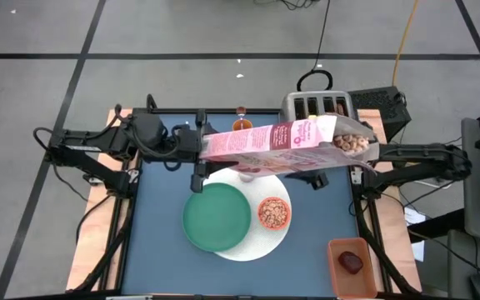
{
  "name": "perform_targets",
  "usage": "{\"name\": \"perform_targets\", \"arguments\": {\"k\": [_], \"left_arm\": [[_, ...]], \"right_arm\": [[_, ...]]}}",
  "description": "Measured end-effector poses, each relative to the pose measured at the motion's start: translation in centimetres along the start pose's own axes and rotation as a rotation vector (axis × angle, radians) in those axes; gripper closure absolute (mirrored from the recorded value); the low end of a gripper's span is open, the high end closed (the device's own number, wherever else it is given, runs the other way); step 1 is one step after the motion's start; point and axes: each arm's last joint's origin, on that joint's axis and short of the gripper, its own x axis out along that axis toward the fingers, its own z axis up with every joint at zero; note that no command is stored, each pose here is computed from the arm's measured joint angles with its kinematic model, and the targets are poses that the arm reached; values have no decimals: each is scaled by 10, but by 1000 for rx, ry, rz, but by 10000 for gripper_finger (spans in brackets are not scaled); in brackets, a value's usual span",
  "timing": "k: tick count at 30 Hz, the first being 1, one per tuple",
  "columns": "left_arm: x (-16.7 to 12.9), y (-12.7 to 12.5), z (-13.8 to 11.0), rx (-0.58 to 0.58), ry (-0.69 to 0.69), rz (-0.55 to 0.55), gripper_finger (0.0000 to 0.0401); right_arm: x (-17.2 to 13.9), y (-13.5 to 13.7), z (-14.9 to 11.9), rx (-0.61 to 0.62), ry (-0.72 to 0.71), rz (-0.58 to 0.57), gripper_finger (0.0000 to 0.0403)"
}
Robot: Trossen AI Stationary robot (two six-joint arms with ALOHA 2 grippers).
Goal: Arrange a breakfast setting
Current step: Pour the cereals from the cereal box into the orange bowl
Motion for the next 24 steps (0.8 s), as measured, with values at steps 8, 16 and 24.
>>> {"name": "perform_targets", "arguments": {"k": [8,16,24], "left_arm": [[0,1,0,7,6,31,167],[-2,1,3,7,-15,34,167],[-2,2,4,17,-23,50,167]], "right_arm": [[8,5,0,-51,-46,35,78],[15,3,-1,-126,-123,34,78],[19,-3,-5,-128,-144,-60,78]]}}
